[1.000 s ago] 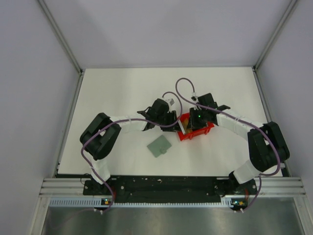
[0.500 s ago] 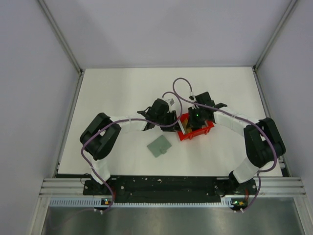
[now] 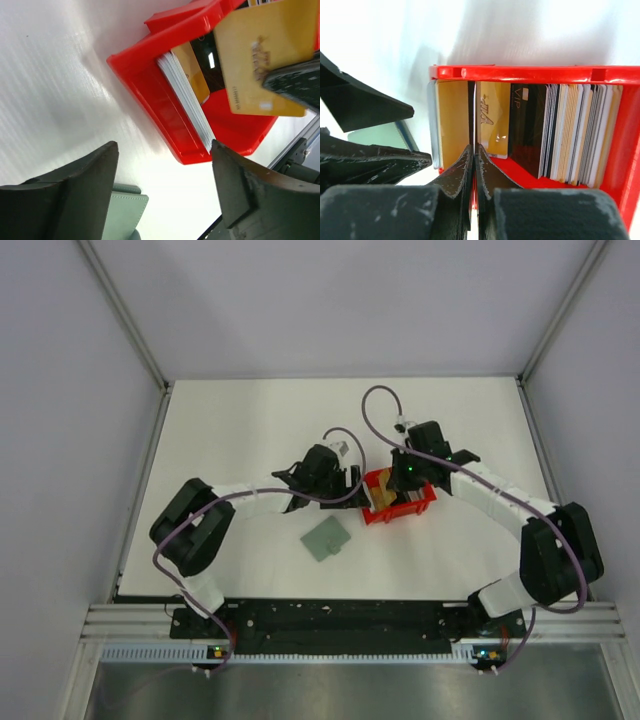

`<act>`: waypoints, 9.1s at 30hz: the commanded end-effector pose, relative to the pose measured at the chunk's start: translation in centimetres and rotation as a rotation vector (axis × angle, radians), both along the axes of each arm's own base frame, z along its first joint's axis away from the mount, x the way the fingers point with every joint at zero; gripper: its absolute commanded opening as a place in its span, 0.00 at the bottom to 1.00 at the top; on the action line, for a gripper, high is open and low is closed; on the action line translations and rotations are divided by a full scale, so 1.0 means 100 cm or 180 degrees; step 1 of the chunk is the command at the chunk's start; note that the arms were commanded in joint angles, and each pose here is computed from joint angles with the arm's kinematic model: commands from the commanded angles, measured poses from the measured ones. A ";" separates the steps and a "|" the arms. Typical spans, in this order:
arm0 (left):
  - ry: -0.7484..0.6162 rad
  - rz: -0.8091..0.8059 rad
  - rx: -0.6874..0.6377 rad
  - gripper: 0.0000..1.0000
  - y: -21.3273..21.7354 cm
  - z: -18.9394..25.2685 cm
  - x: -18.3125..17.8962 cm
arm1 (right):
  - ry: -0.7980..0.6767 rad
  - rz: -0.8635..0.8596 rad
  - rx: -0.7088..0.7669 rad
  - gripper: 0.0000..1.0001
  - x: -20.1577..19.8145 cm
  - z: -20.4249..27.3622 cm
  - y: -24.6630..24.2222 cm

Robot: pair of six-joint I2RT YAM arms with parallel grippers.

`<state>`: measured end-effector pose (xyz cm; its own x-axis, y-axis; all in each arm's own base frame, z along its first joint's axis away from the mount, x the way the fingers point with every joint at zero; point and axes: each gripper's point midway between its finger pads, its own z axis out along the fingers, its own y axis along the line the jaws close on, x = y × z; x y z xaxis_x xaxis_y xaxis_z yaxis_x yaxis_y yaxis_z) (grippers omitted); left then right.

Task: Put the credit cards into the card holder
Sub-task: Pick up the credit card from the storage box, then turn over the card holder at the center of the board.

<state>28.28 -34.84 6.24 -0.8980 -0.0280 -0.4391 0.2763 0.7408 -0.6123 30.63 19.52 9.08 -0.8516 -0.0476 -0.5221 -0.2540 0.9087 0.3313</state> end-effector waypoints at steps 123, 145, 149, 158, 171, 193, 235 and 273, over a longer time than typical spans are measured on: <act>-0.0518 0.0882 0.0572 0.95 0.149 -0.004 -0.062 | -0.0253 -0.0975 0.0615 0.00 -0.151 -0.037 0.086; -0.0319 0.0214 0.0233 0.56 0.108 -0.023 -0.087 | 0.0107 -0.1023 0.1256 0.00 -0.126 -0.034 0.091; -0.0297 0.0190 0.0190 0.46 0.105 -0.022 -0.093 | 0.0097 -0.0988 0.1284 0.00 -0.118 -0.031 0.089; -0.0234 0.0037 0.0065 0.35 0.089 -0.022 -0.106 | 0.0015 -0.0735 0.1336 0.00 -0.109 -0.020 0.099; -0.0367 0.0195 0.0388 0.41 0.101 -0.022 -0.093 | -0.0086 -0.0405 0.1313 0.00 -0.105 0.003 0.116; -0.0770 0.1594 0.0905 0.59 0.189 0.016 -0.068 | -0.0053 0.0083 0.1421 0.00 -0.097 0.028 0.167; -0.0797 0.1641 0.0099 0.95 0.164 0.051 -0.059 | 0.0089 0.0507 0.1381 0.00 -0.113 0.021 0.234; -0.0597 0.1950 0.0605 0.19 0.204 0.010 -0.072 | 0.0142 0.0590 0.1483 0.00 -0.118 0.026 0.238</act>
<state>21.18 -15.36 8.03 -0.6576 -0.4294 -0.6191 -0.1240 0.8722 -0.4732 18.26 41.99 9.19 -0.8981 0.0069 -0.4398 -0.3346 0.6383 0.6933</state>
